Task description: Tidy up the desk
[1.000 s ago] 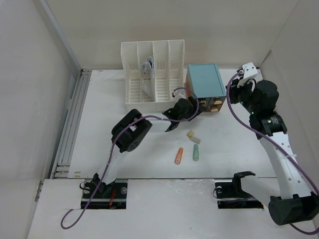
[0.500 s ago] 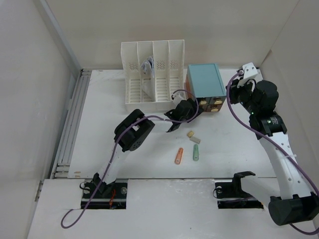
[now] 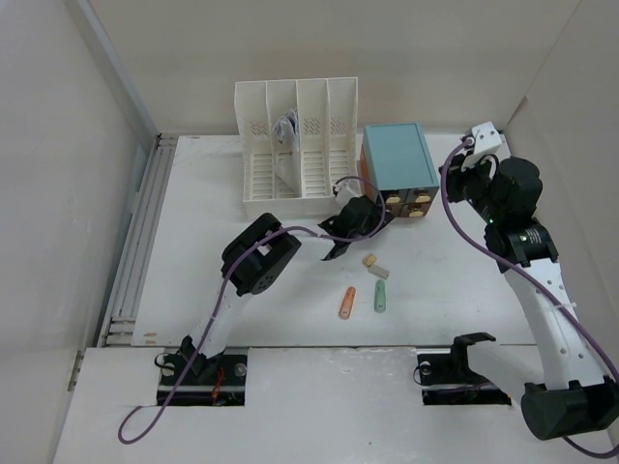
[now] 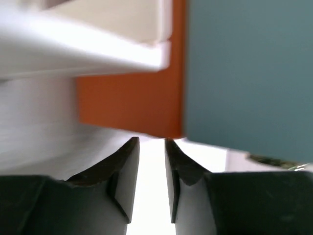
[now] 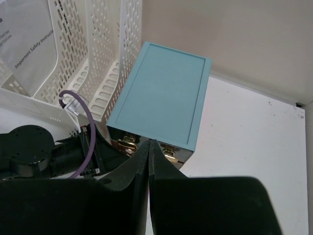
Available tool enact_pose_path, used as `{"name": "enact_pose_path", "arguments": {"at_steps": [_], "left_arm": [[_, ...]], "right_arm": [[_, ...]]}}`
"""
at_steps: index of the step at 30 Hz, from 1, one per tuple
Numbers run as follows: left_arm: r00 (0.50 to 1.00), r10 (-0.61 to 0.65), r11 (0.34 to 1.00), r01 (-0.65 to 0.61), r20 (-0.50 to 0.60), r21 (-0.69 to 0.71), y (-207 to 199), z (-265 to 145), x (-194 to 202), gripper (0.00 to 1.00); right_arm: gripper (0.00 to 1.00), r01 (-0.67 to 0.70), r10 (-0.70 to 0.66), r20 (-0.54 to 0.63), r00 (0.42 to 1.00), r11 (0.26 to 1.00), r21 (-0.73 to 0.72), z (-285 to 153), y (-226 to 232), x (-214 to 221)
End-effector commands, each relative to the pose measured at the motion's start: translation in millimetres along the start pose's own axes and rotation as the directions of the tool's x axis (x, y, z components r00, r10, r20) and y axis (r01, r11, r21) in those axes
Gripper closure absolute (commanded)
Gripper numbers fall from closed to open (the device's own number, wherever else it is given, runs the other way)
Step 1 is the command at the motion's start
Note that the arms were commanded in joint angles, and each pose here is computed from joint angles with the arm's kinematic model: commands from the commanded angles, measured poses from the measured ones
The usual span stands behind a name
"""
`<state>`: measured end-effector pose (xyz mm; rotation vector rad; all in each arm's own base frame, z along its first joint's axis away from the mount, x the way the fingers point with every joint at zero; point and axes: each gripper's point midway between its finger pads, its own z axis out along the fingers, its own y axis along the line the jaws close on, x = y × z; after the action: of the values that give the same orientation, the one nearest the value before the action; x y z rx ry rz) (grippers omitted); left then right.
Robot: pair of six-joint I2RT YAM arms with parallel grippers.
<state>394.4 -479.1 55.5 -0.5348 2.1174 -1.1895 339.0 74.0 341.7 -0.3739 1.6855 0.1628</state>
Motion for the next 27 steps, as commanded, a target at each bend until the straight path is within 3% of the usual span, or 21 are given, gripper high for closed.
{"name": "enact_pose_path", "arguments": {"at_steps": [1, 2, 3, 10, 17, 27], "left_arm": [[0.998, 0.009, 0.999, -0.007, 0.056, -0.034, 3, -15, -16, 0.75], [0.998, 0.009, 0.999, -0.007, 0.056, -0.034, 2, -17, -16, 0.61], [0.998, 0.009, 0.999, -0.007, 0.065, -0.036, 3, -17, -18, 0.56], [0.995, -0.014, 0.999, 0.018, 0.095, -0.04, 4, -6, -25, 0.47], [0.993, -0.043, 0.999, 0.046, 0.11, -0.022, -2, 7, -31, 0.46], [0.984, -0.14, 0.99, 0.139, 0.108, 0.021, -13, 14, -32, 0.63]], "right_arm": [[0.93, -0.001, 0.001, 0.068, 0.998, 1.0, -0.001, -3, 0, -16], [0.93, -0.001, 0.001, 0.068, 0.998, 1.0, -0.001, -3, 0, -16], [0.93, -0.001, 0.001, 0.068, 0.998, 1.0, -0.001, -3, 0, -16], [0.93, -0.001, 0.001, 0.068, 0.998, 1.0, -0.001, -3, 0, -16], [0.93, -0.003, 0.003, 0.059, 0.998, 1.0, -0.002, -2, 0, -12], [0.93, 0.008, -0.008, 0.069, 0.998, 1.0, -0.009, -4, 2, -14]]}}
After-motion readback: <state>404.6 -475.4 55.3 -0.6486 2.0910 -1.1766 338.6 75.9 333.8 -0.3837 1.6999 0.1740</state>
